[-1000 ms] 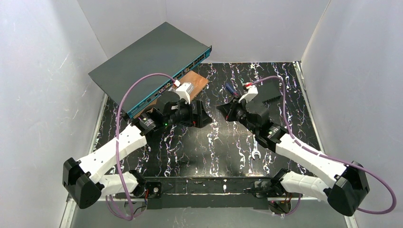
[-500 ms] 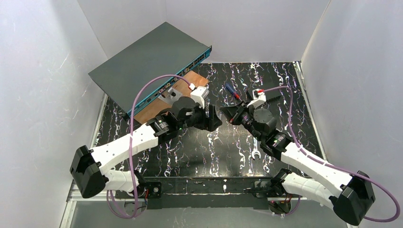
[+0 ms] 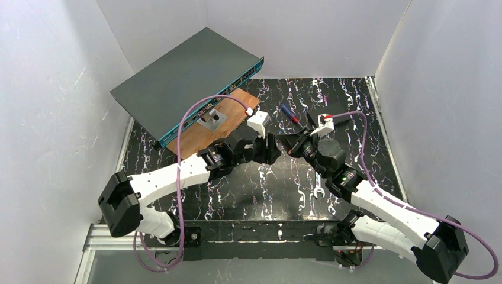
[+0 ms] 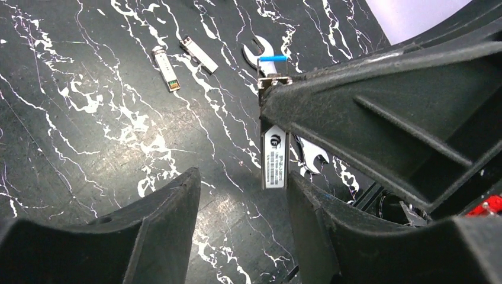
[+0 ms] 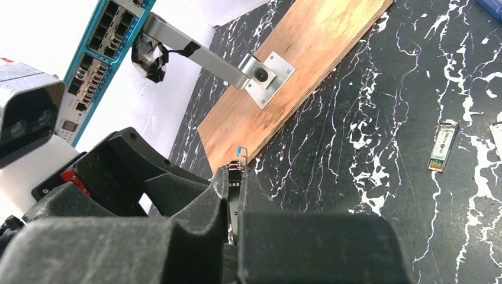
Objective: Insert the plug into the switch port
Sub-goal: Pick up the connector from the center of the board.
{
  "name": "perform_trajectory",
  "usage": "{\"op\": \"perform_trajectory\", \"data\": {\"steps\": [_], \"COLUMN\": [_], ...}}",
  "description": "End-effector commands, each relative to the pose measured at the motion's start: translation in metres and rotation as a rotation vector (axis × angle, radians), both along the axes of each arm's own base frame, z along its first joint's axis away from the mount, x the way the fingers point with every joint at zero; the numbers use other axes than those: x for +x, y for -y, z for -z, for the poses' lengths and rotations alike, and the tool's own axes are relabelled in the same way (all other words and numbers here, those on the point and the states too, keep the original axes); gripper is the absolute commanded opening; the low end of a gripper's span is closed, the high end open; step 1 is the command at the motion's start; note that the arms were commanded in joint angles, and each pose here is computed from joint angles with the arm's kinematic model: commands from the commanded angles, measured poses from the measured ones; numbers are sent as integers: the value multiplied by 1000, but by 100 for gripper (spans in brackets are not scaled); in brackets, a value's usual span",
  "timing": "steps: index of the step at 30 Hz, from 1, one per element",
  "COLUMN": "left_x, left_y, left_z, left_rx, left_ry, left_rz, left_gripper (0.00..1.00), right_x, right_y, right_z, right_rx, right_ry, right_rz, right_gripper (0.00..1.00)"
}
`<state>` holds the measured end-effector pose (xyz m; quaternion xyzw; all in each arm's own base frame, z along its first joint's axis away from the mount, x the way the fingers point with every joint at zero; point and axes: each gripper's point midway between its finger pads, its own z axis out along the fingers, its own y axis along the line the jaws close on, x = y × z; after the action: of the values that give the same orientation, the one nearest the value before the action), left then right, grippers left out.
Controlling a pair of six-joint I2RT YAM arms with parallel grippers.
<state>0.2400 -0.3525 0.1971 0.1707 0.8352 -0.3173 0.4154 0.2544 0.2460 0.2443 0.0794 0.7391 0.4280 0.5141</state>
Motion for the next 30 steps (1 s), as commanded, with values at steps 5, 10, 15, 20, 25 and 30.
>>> {"op": "perform_trajectory", "data": {"steps": [5,10,15,20,25,30], "left_x": [7,6,8,8,2,-8], "left_y": [16,17,15,12,0,-16], "left_z": [-19,-17,-16,-13,5,14], "left_rx": [-52,-54,-47,-24,144,283], "left_ry": [46,43,47,57,25,-14], "left_rz": [-11,-11,-27,-20,30,81], "left_gripper": [51,41,30,4,0,0], "right_x": [1,1,1,-1,-2,-1], "right_y": [3,3,3,2,0,-3], "right_z": [-23,-23,-20,-14,-7,-5], "right_rx": [76,74,67,58,-14,-92], "right_ry": [53,56,54,42,50,71], "right_rz": [17,19,16,9,-21,-50], "right_gripper": [1,1,1,1,3,16]}}
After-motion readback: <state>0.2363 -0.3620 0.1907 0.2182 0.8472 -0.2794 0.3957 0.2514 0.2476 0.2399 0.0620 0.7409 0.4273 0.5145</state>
